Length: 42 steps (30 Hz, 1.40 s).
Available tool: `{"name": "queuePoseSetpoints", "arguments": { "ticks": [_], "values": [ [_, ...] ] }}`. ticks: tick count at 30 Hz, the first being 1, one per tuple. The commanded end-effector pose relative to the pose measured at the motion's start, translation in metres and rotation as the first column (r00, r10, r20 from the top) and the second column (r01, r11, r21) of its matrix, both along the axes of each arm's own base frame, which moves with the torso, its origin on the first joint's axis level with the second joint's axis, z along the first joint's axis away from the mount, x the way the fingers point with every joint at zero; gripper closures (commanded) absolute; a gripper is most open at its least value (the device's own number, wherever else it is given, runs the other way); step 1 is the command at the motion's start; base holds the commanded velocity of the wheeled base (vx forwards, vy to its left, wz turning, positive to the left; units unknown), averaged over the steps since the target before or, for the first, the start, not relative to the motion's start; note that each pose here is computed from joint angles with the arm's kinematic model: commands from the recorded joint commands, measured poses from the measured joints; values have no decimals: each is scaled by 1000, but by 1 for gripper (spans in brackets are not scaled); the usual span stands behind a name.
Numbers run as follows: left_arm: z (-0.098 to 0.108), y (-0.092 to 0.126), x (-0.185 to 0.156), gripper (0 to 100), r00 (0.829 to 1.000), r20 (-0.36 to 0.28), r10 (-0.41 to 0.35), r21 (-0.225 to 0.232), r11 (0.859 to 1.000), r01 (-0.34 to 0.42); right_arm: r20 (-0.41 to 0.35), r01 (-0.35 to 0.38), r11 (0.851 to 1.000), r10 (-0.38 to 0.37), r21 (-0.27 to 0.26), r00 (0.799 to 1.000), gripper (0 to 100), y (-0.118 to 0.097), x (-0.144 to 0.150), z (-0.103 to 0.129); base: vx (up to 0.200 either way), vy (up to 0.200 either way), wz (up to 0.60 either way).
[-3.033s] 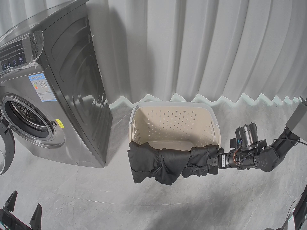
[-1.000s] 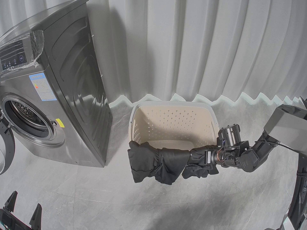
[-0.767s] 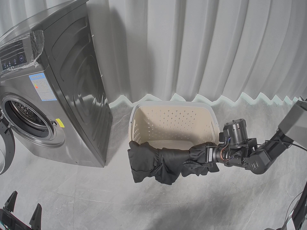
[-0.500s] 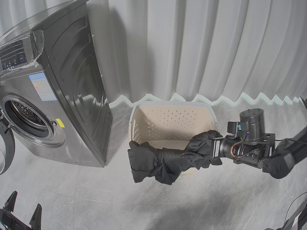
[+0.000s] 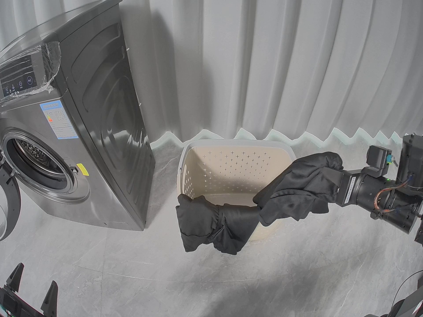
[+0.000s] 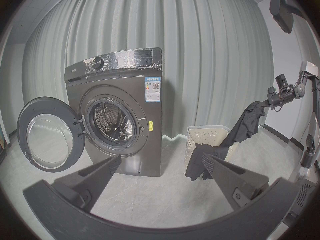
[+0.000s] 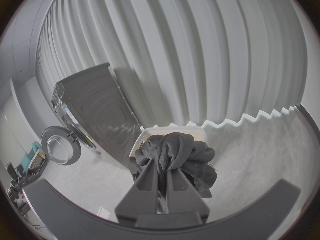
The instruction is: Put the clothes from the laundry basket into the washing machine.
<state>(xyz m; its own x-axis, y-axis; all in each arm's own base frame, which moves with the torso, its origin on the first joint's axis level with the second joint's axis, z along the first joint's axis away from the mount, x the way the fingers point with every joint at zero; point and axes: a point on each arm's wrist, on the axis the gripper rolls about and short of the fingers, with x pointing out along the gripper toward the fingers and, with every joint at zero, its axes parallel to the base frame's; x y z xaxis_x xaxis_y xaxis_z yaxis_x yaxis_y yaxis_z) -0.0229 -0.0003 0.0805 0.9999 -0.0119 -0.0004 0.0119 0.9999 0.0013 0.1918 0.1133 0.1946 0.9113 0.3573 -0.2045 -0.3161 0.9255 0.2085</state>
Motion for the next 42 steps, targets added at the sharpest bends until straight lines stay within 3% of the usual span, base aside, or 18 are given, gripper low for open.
{"name": "queuePoseSetpoints", "arguments": {
  "ticks": [1, 4, 9, 15, 24, 29, 33, 42],
  "values": [
    [-5, 0, 0, 0, 1000, -1, 0, 0, 1000, 0, 55, 30, 999, -32, 34, 998, 100, -13, -9, 13, 0, 0, 0],
    [-5, 0, 0, 0, 1000, -1, 0, 0, 1000, 0, 97, 37, 999, -40, 28, 994, 100, -12, -7, 15, 0, 0, 0],
    [-5, 0, 0, 0, 1000, -1, 0, -1, 1000, 0, 83, 89, 996, -89, -3, 993, 100, -7, 3, 5, 0, 0, 0],
    [-5, 0, 0, 0, 1000, -1, 0, 0, 1000, 0, 79, 93, 996, -93, -1, 993, 100, -6, 5, 2, 0, 0, 0],
    [-5, 0, 0, 0, 1000, -3, 0, -1, 1000, 0, 76, 102, 995, -102, 8, 992, 100, -4, 13, 0, -200, 0, 0],
    [-5, 0, 0, 0, 1000, -3, 0, -9, 1000, 0, 77, 121, 993, -121, 3, 990, 100, -2, 19, -7, 0, 0, 0],
    [-5, 0, 0, 0, 1000, -1, 0, -14, 1000, 0, 78, 215, 976, -213, -17, 974, 100, 0, 27, -13, 0, 0, 0],
    [-5, 0, 0, 0, 1000, -1, -5, -18, 1000, 5, 84, 223, 975, -221, -14, 972, 100, 1, 26, -12, 0, 200, 0]
  ]
}}
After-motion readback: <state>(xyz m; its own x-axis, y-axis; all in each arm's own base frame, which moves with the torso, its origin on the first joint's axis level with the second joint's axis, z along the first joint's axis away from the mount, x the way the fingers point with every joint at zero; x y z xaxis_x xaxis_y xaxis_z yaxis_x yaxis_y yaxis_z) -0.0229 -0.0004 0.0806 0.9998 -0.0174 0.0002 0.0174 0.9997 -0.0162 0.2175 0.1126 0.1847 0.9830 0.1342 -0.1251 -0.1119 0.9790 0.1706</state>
